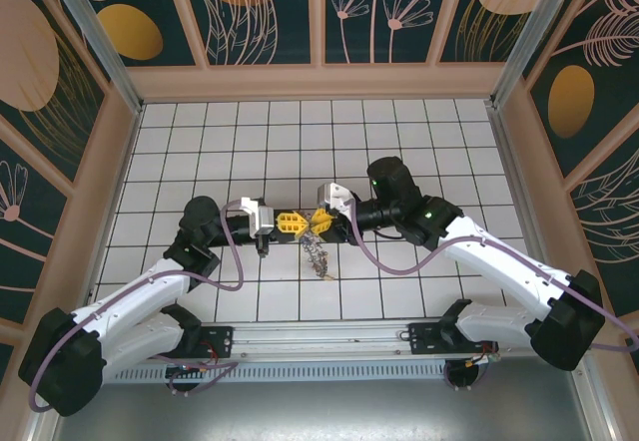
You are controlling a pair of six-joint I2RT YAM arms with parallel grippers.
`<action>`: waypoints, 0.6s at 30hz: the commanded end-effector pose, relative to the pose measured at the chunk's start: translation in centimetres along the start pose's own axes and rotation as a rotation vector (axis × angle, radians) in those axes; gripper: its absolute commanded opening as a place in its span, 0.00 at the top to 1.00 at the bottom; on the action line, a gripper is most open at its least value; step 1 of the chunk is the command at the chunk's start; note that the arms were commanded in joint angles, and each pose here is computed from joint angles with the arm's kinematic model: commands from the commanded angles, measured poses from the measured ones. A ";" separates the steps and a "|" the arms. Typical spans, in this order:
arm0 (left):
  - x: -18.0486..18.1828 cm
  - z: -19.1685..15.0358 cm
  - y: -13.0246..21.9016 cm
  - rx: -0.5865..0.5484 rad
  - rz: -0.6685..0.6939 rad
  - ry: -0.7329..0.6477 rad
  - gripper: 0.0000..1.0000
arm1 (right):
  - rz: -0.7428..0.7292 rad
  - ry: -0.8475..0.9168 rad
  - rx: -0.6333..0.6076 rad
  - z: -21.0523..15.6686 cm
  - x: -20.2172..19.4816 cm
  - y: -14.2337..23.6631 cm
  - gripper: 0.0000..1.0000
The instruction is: Put the keys on the keyring
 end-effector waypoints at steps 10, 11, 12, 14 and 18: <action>-0.4 1.6 -0.1 -0.065 -0.028 -0.055 1.00 | 0.039 0.052 -0.086 1.6 0.4 0.0 0.84; -0.3 1.6 -0.1 -0.064 -0.024 -0.054 1.00 | 0.040 0.054 -0.085 1.6 0.4 0.0 0.84; -0.3 1.5 -0.1 -0.059 -0.021 -0.048 1.00 | 0.038 0.056 -0.084 1.6 0.5 0.1 0.88; -0.2 1.2 -0.1 -0.047 -0.020 -0.036 1.00 | 0.041 0.058 -0.078 1.5 0.5 0.1 0.93; -0.1 0.5 0.0 -0.012 0.000 -0.020 1.00 | 0.029 0.064 -0.064 1.3 0.6 0.3 1.00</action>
Point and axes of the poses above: each hand's point on the last joint's axis, 136 mm out from that joint toward the fingers, its own y axis back along the fingers, its own x axis along the line the jaws close on, z = x × y, the point moved 3 cm from there along y, back along the fingers, and after that the axes turned 1 degree about y, right-handed, at the moved point
